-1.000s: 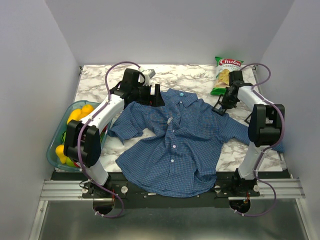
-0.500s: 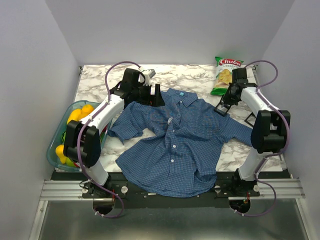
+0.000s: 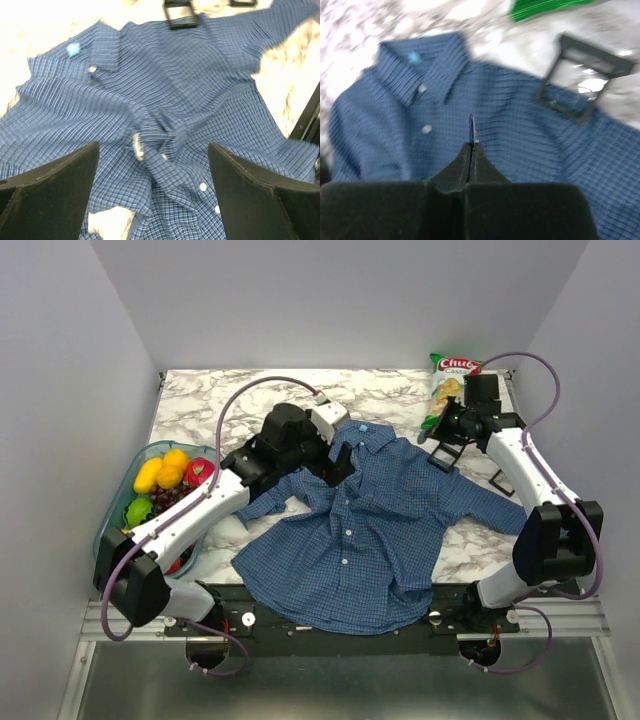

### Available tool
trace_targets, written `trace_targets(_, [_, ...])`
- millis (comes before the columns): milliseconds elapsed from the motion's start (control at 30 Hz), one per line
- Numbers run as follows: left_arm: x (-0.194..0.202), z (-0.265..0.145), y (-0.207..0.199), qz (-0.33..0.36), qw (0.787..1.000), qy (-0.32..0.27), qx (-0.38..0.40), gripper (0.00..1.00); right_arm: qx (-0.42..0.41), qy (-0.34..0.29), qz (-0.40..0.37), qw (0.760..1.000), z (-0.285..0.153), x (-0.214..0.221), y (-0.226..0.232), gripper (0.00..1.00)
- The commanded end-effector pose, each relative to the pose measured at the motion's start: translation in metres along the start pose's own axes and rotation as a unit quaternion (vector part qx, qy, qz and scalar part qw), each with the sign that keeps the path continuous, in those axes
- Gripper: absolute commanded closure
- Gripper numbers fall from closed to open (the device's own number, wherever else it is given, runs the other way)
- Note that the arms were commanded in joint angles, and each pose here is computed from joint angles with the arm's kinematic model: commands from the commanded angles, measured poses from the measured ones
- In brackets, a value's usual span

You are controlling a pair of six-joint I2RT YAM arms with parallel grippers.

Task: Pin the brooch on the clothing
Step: Pick up the brooch from the brooch box.

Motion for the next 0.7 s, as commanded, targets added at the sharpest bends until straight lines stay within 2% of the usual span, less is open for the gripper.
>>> trace_targets(0, [-0.005, -0.002, -0.010, 0.112, 0.991, -0.025, -0.071, 0.03, -0.075, 0.075, 0.005, 0.994, -0.018, 0.045, 0.043, 0.99])
trace_targets(200, [0.001, -0.003, -0.038, 0.182, 0.978, -0.035, -0.090, 0.02, -0.145, 0.130, -0.005, 0.981, -0.037, 0.096, 0.097, 0.99])
trace_targets(300, [0.007, 0.000, -0.037, 0.207, 0.970, -0.005, -0.129, 0.02, -0.166, 0.146, -0.014, 0.975, -0.046, 0.114, 0.115, 0.99])
trace_targets(667, [0.024, 0.018, -0.039, 0.220, 0.965, 0.044, -0.134, 0.04, -0.212, 0.170, -0.012, 0.962, -0.061, 0.141, 0.146, 0.99])
Point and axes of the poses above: each gripper's point midway between its finger pads, its own z axis out along the fingers, its own y axis along the line the jaws close on, x = y × z, the point moved 4 cm from there along -z, back along the fingers, and after that the axes turned 10 degrees about z, right-handed, at the moved point
